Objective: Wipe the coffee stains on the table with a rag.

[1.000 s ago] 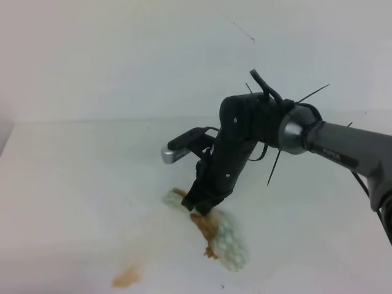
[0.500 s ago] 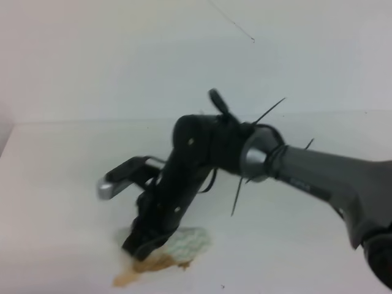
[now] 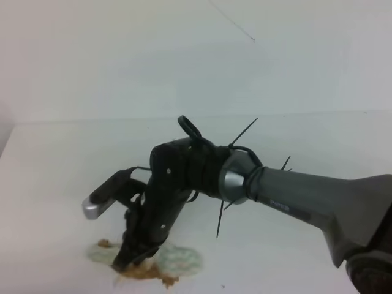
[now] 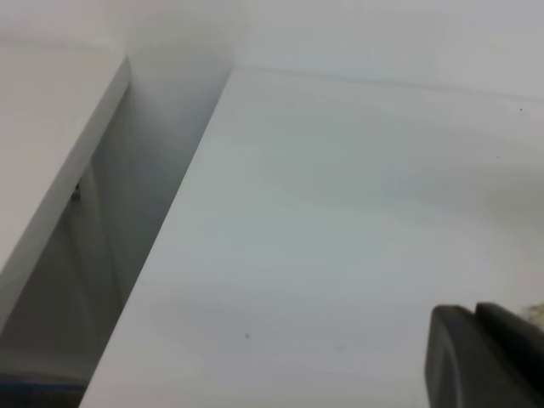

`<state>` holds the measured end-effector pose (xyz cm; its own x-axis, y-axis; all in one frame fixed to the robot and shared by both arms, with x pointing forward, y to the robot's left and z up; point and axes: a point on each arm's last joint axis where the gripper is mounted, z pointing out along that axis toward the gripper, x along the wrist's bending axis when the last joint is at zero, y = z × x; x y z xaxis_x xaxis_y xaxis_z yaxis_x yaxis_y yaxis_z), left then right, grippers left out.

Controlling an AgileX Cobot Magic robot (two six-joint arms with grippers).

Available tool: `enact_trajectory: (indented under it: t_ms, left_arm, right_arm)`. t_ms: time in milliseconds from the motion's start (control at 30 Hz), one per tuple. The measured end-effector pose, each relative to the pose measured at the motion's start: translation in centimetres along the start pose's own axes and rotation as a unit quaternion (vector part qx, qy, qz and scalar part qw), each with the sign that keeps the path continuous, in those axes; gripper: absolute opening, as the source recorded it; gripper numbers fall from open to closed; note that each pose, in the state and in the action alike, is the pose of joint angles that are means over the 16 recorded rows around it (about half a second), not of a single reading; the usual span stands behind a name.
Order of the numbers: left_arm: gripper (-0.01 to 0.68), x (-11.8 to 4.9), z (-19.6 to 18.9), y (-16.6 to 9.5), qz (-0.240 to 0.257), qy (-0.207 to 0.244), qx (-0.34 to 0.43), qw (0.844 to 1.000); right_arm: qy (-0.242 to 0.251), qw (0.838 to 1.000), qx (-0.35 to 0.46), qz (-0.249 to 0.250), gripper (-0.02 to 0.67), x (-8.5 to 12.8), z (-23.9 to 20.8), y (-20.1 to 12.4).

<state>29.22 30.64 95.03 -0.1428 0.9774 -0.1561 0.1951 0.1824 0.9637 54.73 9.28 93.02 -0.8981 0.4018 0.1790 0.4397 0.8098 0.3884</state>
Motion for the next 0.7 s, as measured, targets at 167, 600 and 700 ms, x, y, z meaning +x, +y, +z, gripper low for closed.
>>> enact_trajectory:
  t_ms: [167, 600, 700]
  left_arm:
    - [0.001, 0.0, 0.0, 0.0, 0.0, 0.0, 0.0, 1.0]
    - [0.001, 0.0, 0.0, 0.0, -0.001, 0.0, 0.0, 1.0]
    - [0.001, 0.0, 0.0, 0.0, -0.001, 0.0, 0.0, 1.0]
  right_arm:
    - [-0.045, 0.999, -0.003, 0.019, 0.002, -3.1, -1.6, -0.4]
    - [-0.153, 0.978, -0.114, 0.084, 0.002, -8.6, -13.2, -0.7]
    - [-0.172, 0.97, -0.136, 0.106, 0.002, -9.4, -15.6, -1.5]
